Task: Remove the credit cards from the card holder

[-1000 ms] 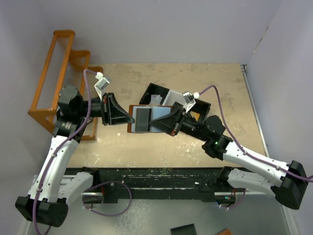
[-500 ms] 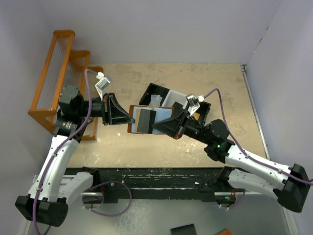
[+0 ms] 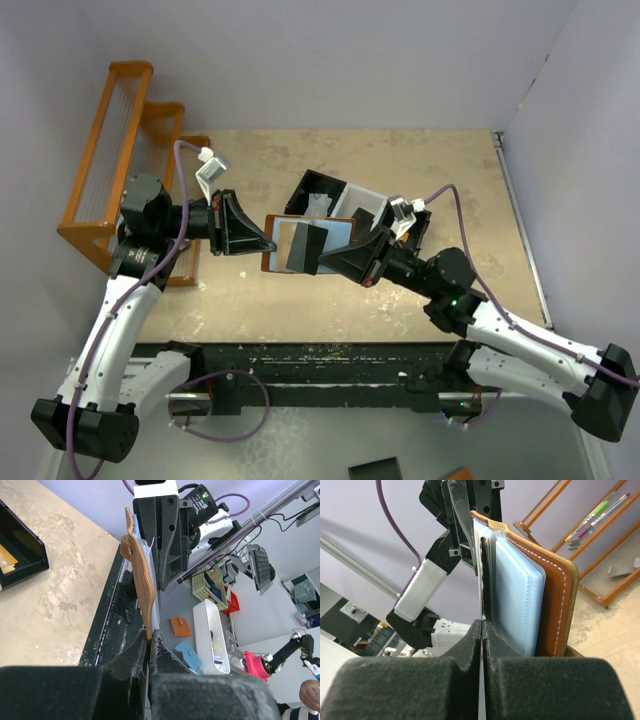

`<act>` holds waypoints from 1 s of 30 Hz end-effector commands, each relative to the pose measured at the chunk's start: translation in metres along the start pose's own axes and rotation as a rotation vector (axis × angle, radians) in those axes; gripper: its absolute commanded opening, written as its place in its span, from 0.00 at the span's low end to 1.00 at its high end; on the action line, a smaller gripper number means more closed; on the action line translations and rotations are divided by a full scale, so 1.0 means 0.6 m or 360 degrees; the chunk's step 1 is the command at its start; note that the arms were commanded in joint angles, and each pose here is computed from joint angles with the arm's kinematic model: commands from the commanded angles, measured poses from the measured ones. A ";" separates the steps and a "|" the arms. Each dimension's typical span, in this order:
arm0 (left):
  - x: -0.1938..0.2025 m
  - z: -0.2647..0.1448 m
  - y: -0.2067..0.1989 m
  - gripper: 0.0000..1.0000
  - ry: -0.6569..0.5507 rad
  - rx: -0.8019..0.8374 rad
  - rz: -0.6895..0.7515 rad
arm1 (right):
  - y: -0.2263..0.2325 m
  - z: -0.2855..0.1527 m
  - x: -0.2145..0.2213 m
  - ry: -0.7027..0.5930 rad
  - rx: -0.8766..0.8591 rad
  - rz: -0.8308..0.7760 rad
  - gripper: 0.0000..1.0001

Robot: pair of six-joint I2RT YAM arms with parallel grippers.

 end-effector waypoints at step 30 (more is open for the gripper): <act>-0.017 0.002 0.003 0.00 -0.0082 -0.0120 0.0065 | -0.045 0.010 -0.018 -0.0068 -0.0069 0.0105 0.43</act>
Point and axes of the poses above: each gripper's point midway between its finger pads, its own z axis out along the fingers, its own y axis along the line the jaws close on, x = y × z, the point moved 9 cm from there along -z, back along the fingers, and after that the axes turned 8 degrees about -z, right-handed, at the moved point
